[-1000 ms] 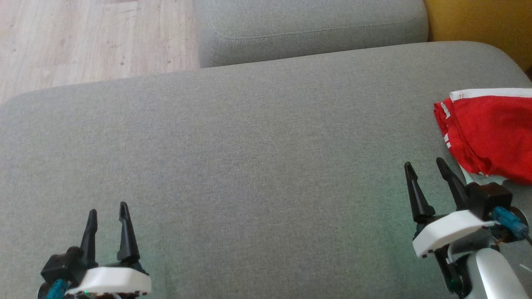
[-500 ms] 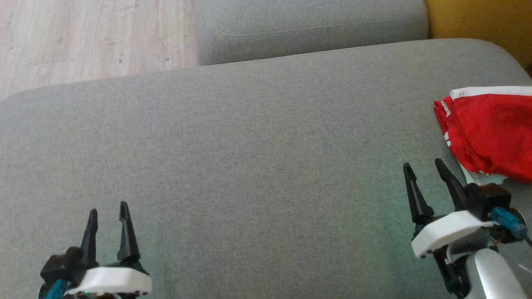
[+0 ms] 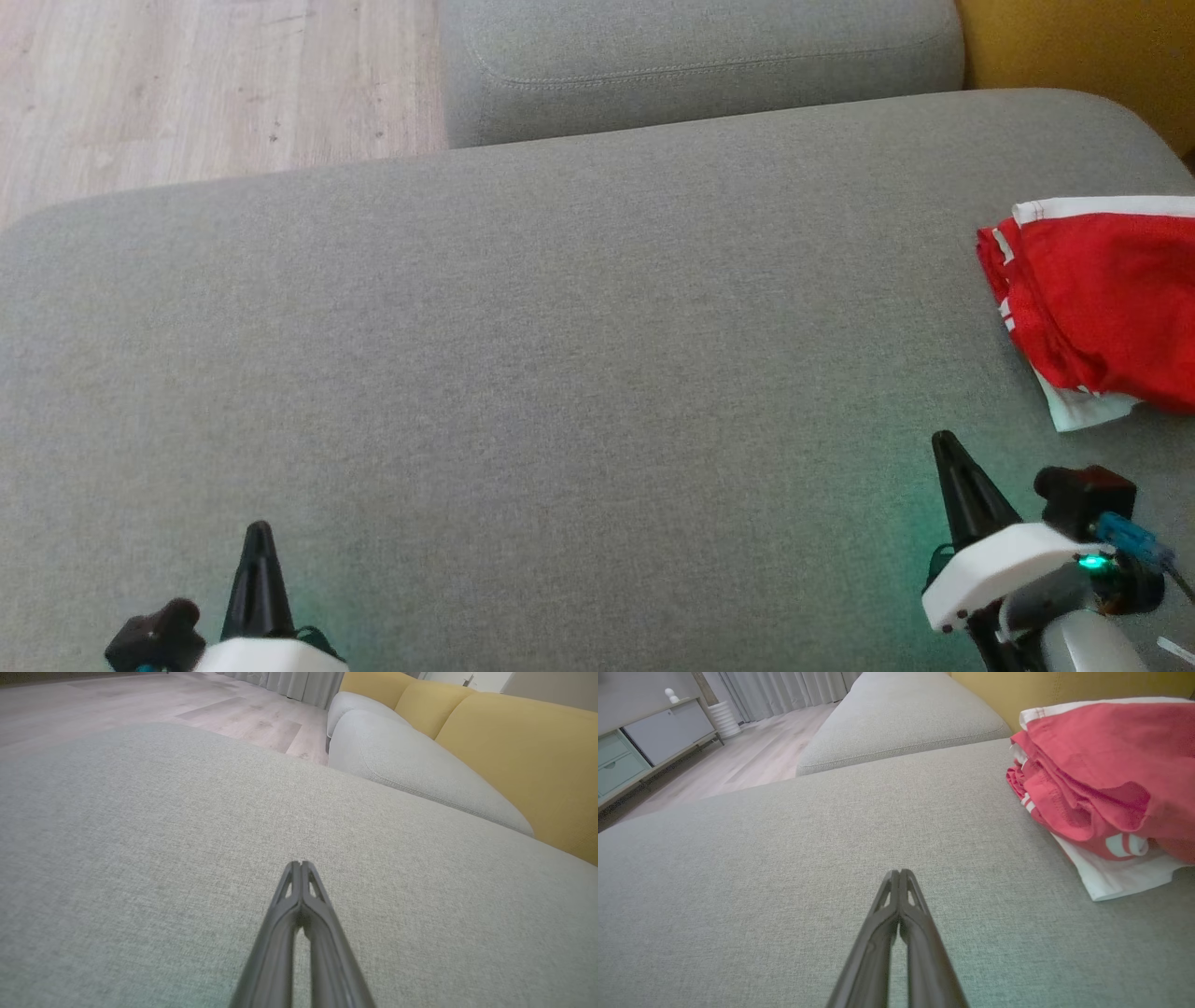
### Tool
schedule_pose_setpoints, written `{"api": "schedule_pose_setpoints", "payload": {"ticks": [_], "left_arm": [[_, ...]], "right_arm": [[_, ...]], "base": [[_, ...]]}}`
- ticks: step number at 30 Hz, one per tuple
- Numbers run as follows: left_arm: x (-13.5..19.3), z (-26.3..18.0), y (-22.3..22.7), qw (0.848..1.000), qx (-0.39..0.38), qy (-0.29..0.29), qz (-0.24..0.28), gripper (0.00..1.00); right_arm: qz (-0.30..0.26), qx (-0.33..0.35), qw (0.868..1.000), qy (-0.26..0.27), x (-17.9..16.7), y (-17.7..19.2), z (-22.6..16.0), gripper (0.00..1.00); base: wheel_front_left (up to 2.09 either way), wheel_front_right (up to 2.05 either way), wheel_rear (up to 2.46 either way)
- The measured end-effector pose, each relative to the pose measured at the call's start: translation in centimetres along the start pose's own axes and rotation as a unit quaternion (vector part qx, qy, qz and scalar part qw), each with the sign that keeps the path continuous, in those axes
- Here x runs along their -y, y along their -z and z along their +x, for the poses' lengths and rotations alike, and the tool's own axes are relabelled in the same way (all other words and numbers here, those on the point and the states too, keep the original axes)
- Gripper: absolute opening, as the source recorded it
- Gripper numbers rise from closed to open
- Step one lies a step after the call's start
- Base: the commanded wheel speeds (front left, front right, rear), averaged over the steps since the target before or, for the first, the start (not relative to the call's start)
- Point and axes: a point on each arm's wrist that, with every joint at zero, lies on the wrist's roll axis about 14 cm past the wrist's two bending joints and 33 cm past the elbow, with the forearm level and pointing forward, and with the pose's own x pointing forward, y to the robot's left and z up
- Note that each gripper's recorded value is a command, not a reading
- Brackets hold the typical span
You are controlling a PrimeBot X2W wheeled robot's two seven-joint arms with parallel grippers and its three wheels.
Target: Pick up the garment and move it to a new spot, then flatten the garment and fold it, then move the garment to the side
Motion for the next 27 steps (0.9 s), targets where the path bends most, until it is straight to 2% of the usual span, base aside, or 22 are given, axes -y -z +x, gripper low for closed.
{"api": "schedule_pose_setpoints", "payload": {"ticks": [10,27], "left_arm": [[0.02,0.01,-0.3,0.999,0.001,-0.005,-0.053,0.0],[-0.15,0.08,-0.73,0.989,-0.002,-0.014,-0.145,0.0]], "right_arm": [[0.063,0.006,0.998,0.002,-0.07,-0.24,0.08,0.0],[0.169,0.022,0.985,0.008,0.39,-0.97,0.13,0.0]], "base": [[0.0,0.0,0.0],[0.0,0.0,0.0]]}}
